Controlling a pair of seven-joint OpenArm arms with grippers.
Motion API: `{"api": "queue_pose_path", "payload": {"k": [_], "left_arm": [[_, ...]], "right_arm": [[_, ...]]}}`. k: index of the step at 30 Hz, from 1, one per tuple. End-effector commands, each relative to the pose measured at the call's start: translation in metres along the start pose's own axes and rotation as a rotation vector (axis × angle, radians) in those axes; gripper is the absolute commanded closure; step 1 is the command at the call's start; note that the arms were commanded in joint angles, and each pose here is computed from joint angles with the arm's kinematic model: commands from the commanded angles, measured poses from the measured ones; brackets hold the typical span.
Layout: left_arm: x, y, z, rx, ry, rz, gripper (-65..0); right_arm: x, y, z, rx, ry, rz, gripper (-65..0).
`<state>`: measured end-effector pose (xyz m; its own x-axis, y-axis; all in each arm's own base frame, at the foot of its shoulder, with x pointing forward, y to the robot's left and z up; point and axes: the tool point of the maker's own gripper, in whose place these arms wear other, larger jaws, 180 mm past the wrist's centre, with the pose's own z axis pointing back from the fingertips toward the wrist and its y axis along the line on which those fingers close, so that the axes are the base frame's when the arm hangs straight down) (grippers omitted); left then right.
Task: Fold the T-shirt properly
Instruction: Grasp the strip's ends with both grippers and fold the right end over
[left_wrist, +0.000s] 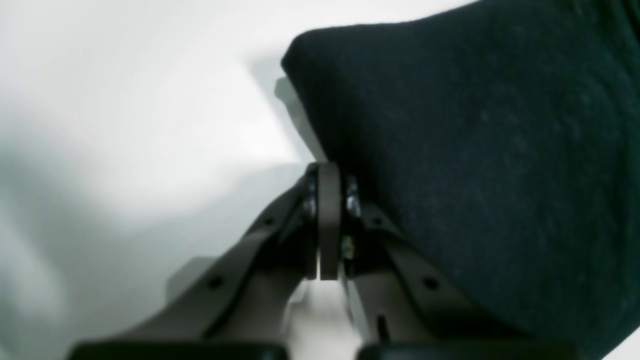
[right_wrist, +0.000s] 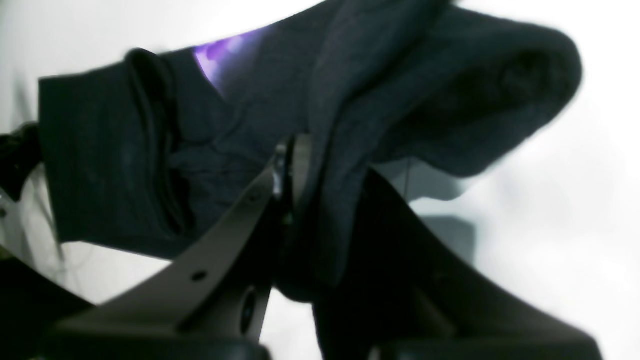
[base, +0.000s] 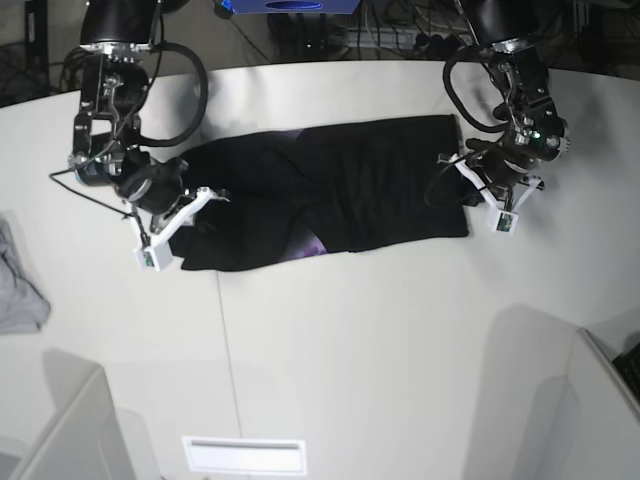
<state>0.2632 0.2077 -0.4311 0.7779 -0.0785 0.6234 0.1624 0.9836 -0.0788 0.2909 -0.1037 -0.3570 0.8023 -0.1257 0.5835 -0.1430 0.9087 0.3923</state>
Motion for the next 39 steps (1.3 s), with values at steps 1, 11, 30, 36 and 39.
{"api": "queue_pose_path", "payload": {"k": [1,11,30,36,39], "left_arm": [[-0.014,0.012,0.007,0.040,0.066,-0.035,0.0],[-0.019,0.029,0.027,0.088,0.075,-0.100,0.0],[-0.020,-0.001,0.015,0.032,0.060,-0.050,0.0],[-0.017,-0.006,0.015,0.026,0.049,-0.046,0.0],[-0.020,-0.004,0.021,0.035,0.049,-0.045,0.0]], "right_arm": [[0.018,0.008,0.005,0.020,-0.058,0.015,0.0],[0.003,0.080,-0.010,0.176,-0.024,0.135,0.0],[-0.003,0.199,-0.018,0.353,-0.013,0.141,0.0],[-0.010,0.208,-0.024,0.369,0.012,0.145,0.0],[-0.010,0.206,-0.033,0.359,0.001,0.124,0.0]]}}
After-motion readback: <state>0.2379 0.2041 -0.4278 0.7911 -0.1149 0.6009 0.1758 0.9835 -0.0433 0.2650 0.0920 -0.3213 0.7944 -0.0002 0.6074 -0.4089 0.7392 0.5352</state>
